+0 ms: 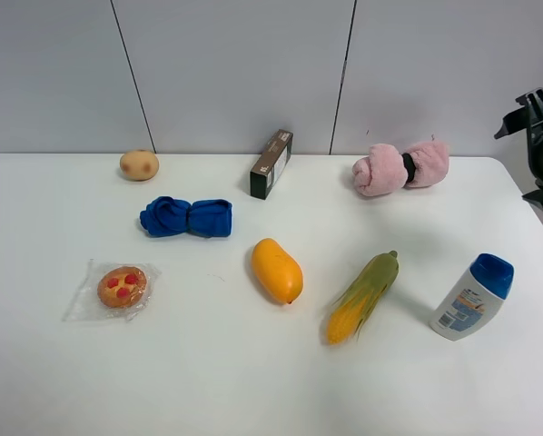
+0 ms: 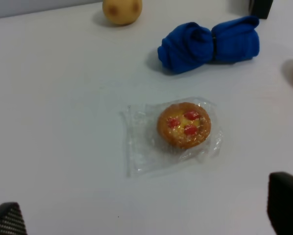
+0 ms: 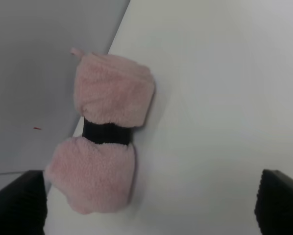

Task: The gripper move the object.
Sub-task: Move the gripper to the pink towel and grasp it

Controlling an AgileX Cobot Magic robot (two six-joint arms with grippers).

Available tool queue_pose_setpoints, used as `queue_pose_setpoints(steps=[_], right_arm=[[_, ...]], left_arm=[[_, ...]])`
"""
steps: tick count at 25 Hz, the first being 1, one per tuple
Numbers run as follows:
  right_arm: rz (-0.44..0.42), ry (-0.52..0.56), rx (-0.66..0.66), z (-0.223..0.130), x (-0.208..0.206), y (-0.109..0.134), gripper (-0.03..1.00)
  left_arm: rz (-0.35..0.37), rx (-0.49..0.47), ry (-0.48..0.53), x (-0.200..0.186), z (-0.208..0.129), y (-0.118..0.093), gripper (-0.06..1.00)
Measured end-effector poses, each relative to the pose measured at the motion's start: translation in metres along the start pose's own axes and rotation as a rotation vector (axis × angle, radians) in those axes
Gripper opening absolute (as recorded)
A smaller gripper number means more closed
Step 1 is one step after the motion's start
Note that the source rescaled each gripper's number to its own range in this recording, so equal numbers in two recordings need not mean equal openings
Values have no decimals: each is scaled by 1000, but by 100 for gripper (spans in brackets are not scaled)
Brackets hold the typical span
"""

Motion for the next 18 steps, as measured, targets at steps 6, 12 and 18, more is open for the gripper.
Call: queue_pose_setpoints(steps=[6, 12, 18], right_arm=[[-22, 44, 100, -3, 50, 9, 71], [17, 47, 146, 11, 87, 45, 71], [-6, 107, 143, 11, 120, 63, 71]], left_arm=[[0, 0, 0, 0, 0, 0, 100], [0, 0, 0, 0, 0, 0, 100], [0, 0, 0, 0, 0, 0, 100]])
Point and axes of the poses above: a point on each arm's last joint axis where the gripper is mounted, x pointing out along that axis toward the gripper, y along the wrist's bending axis when the last joint is at zero, z = x × y, the point moved 7 cm from there along x, pointing out along that axis toward the gripper, and after that the axes turned 1 degree about -x, right-handed, at the moved point
